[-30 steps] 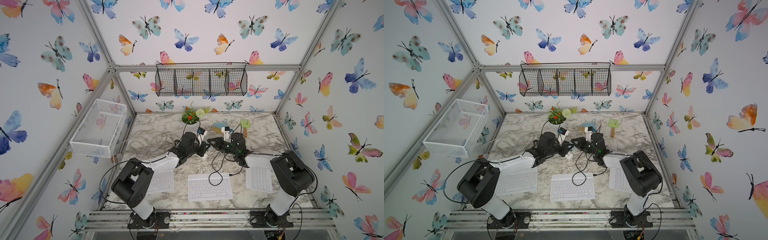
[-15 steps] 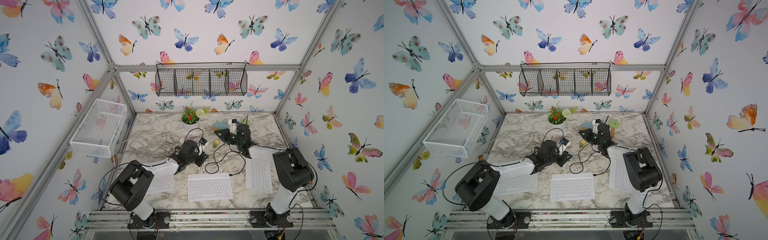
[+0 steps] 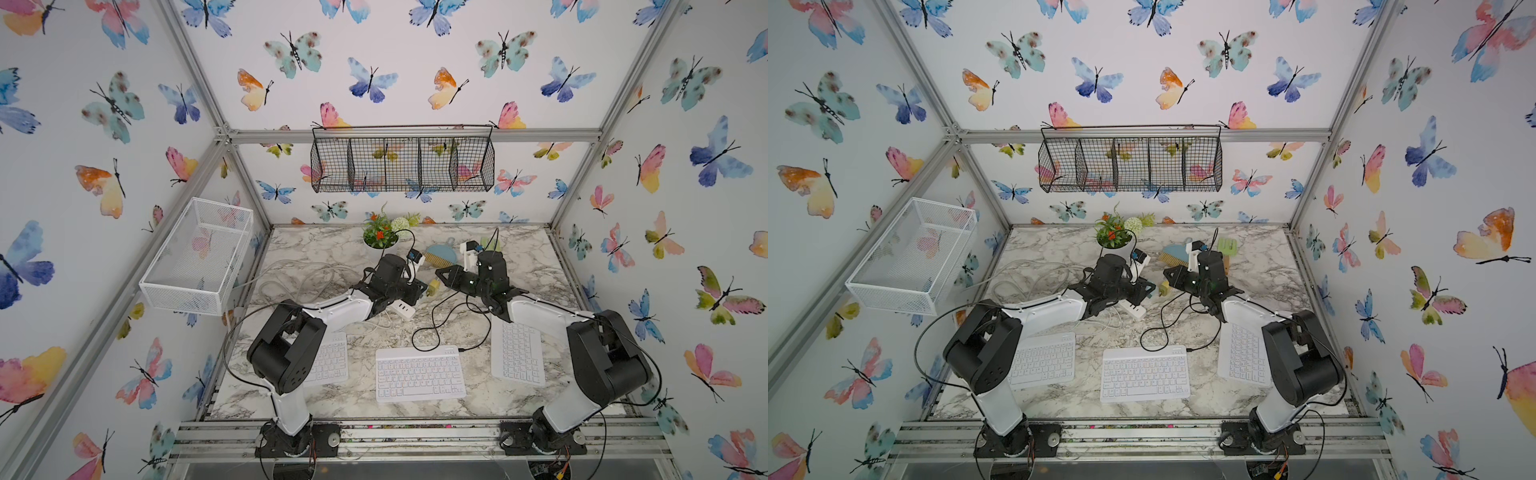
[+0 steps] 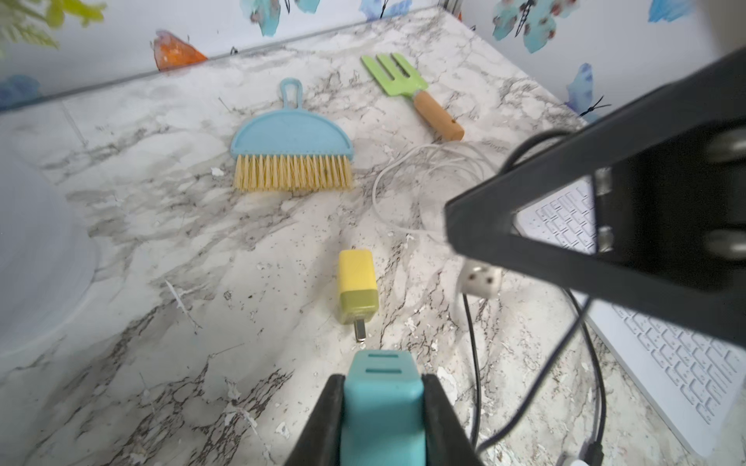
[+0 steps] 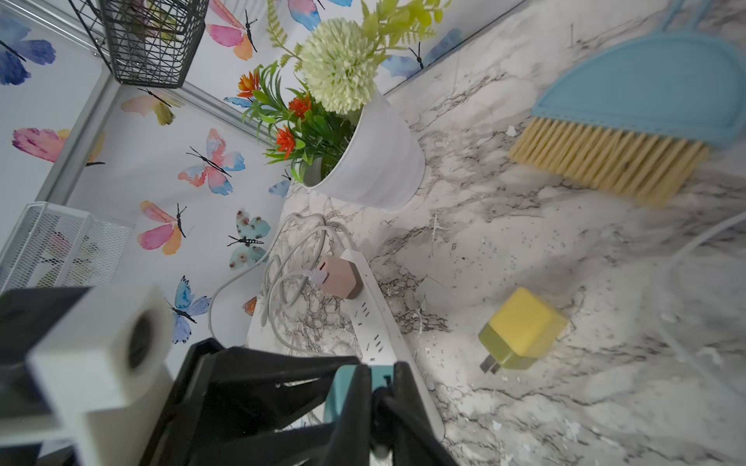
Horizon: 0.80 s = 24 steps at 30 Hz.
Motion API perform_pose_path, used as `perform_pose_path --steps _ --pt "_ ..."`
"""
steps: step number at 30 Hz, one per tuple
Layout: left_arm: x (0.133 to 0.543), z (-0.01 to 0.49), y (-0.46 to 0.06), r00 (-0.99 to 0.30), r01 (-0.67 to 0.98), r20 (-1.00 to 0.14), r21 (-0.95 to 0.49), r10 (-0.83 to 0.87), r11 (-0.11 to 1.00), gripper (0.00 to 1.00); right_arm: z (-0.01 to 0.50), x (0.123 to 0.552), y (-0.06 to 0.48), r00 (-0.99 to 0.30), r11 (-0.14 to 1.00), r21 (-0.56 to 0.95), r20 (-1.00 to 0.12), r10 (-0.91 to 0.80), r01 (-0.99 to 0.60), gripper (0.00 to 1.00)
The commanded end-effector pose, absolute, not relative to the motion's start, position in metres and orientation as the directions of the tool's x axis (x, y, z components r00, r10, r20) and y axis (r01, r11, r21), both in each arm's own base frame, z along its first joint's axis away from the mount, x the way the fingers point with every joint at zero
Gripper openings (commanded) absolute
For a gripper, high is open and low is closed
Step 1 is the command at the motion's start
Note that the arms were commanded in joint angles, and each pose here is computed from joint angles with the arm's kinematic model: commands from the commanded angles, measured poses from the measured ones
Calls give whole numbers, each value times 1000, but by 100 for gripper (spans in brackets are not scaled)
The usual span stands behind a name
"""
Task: Unplug the wireless keyboard
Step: Place the plug at the center of the board.
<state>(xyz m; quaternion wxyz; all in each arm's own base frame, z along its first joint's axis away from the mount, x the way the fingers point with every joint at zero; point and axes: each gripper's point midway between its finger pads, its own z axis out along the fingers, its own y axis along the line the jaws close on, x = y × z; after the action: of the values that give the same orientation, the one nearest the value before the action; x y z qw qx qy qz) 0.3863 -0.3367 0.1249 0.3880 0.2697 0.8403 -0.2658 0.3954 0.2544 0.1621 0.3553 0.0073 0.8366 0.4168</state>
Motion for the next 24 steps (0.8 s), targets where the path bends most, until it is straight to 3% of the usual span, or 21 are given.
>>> perform_pose_path --steps 1,9,24 --pt "403 112 -329 -638 578 -746 -298 193 759 0 129 380 241 -771 739 619 -597 221 -268 4" --pt "444 98 -319 -718 443 -695 -412 40 796 0 97 365 235 -809 769 581 -568 150 -265 4" --pt "482 55 -333 -798 338 -603 -488 -30 805 0 50 363 241 -866 778 579 -491 95 -243 8"
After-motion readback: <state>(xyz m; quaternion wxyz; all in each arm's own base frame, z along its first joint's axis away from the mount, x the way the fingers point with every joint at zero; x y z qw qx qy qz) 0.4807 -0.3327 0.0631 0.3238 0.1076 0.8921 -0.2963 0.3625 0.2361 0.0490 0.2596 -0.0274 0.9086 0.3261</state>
